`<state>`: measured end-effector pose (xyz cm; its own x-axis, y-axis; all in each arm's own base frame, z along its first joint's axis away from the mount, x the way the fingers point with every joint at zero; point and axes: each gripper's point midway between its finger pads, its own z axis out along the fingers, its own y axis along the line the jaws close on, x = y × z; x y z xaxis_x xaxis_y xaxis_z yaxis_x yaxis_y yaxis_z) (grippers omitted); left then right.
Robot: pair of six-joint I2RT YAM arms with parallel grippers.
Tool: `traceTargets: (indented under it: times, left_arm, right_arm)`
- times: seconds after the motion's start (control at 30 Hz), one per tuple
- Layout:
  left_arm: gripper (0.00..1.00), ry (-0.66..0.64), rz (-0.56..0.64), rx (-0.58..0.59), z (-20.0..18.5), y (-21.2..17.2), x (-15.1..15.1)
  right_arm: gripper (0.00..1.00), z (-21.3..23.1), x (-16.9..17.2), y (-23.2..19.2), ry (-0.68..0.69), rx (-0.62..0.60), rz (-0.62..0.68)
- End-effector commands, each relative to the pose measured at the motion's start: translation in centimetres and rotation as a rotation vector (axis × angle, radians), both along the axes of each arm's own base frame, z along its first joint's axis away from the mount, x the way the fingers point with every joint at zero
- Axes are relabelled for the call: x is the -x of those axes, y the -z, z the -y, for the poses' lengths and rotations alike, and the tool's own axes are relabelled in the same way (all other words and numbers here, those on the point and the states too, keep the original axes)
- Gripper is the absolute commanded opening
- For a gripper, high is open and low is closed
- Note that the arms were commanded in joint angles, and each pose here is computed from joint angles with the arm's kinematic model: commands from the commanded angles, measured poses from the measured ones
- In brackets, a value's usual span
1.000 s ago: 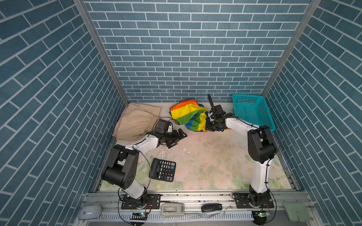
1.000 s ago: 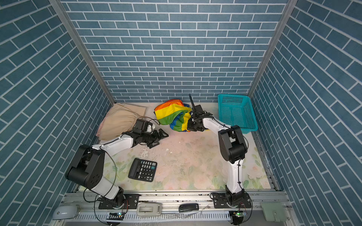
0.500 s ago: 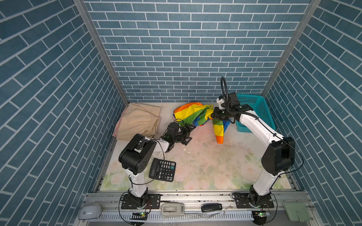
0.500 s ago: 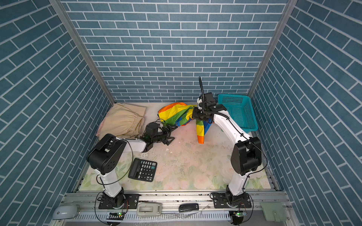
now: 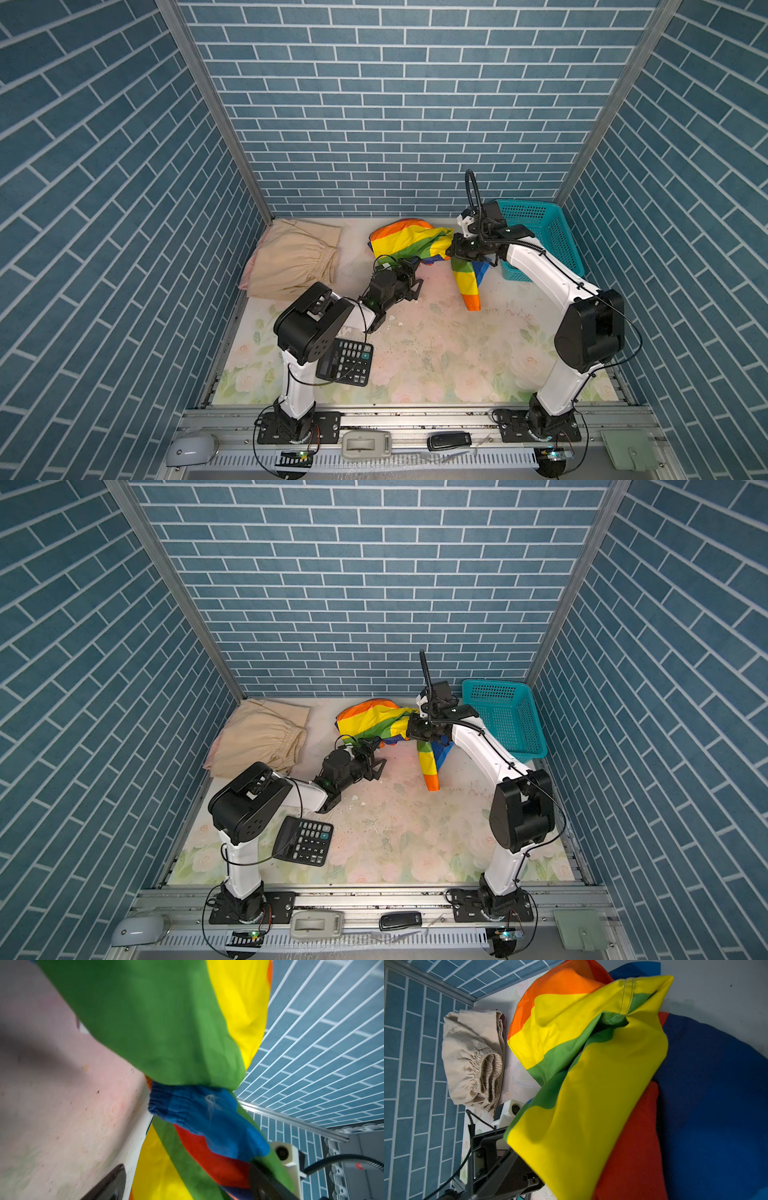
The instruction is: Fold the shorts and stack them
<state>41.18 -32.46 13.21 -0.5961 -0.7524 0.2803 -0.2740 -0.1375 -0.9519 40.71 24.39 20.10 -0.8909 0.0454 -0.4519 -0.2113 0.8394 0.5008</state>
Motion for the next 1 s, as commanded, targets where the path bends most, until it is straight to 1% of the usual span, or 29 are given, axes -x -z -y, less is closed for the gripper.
traceTargets:
  times: [0.0, 0.2, 0.37, 0.53, 0.63, 0.73, 0.83, 0.97]
  left_arm:
    - [0.93, -0.127, 0.050, 0.065, -1.1, -1.8, -0.8]
    - [0.92, -0.202, 0.056, 0.104, -1.3, -2.8, -0.9]
    - [0.87, -0.245, 0.065, 0.167, -1.7, -2.8, -0.9]
    - [0.91, -0.270, 0.060, 0.161, -2.5, -2.2, 0.3]
    - [0.92, -0.269, 0.048, 0.163, -1.9, -1.6, 0.6]
    - [0.92, -0.277, 0.051, 0.194, -1.2, -1.2, 0.9]
    - [0.92, -0.281, 0.043, 0.200, -0.6, -0.6, 0.7]
    - [0.91, -0.310, 0.046, 0.210, -0.5, -0.3, -0.4]
  right_arm:
    - [0.00, -0.2, 0.2, -0.5, -0.016, -0.021, 0.016]
    - [0.00, -0.2, 0.2, -0.4, -0.015, -0.023, 0.019]
    - [0.00, -0.2, 0.2, -0.7, -0.013, -0.029, 0.026]
    - [0.00, 0.1, 0.2, -0.7, -0.012, -0.029, 0.028]
    - [0.00, 0.1, 0.2, -0.8, -0.011, -0.037, 0.029]
    - [0.00, 0.0, 0.1, -0.9, -0.008, -0.046, 0.030]
    - [0.00, 0.0, 0.1, -0.9, -0.010, -0.048, 0.030]
    - [0.00, 0.0, 0.4, -1.1, -0.011, -0.052, 0.031]
